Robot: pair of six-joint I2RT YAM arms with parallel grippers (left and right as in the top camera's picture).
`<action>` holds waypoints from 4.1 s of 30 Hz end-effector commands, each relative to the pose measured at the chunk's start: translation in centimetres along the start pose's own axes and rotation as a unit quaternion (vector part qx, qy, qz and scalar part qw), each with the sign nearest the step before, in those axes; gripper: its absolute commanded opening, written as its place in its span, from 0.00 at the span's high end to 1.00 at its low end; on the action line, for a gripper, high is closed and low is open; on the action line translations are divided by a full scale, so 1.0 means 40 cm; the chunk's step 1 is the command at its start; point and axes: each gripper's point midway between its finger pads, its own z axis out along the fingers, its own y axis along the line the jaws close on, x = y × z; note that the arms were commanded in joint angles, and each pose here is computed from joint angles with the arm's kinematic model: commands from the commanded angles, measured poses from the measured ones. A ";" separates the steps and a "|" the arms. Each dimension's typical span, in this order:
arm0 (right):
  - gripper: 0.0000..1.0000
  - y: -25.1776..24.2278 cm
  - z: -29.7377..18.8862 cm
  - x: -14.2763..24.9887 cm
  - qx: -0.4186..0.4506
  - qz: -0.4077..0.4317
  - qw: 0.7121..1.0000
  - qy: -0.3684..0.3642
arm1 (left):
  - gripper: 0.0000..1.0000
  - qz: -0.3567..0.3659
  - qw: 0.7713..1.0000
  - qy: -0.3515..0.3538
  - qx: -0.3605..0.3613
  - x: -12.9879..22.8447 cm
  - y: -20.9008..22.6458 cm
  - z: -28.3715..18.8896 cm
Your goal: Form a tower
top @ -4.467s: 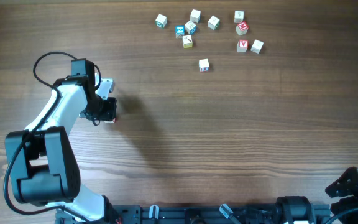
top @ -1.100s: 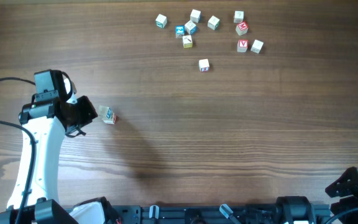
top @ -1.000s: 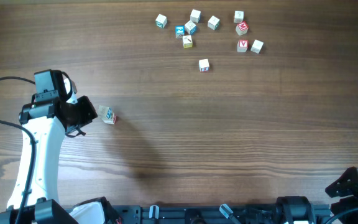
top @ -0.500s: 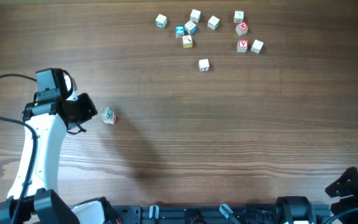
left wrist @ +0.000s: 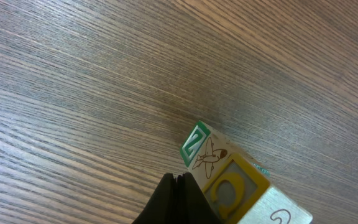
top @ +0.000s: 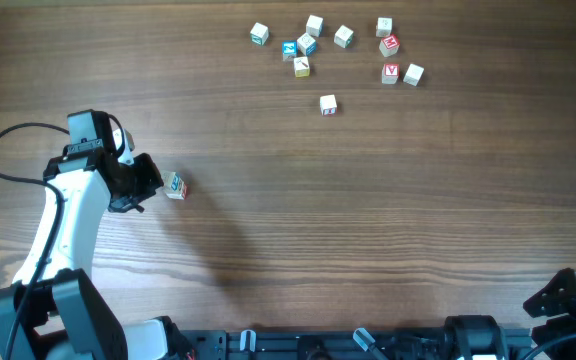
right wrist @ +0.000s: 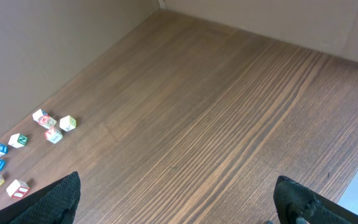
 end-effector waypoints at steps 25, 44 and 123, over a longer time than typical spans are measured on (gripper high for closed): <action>0.00 -0.007 -0.004 -0.007 0.005 0.006 1.000 -0.009 | 0.96 0.006 0.999 -0.013 0.031 -0.017 -0.022 0.007; 0.00 -0.007 -0.004 -0.007 0.005 0.006 1.000 -0.009 | 0.96 0.007 0.998 -0.054 -0.023 -0.064 0.021 0.001; 0.00 -0.007 -0.004 -0.007 0.005 0.006 1.000 -0.009 | 0.00 0.335 0.691 -0.612 0.192 0.189 -0.244 -0.393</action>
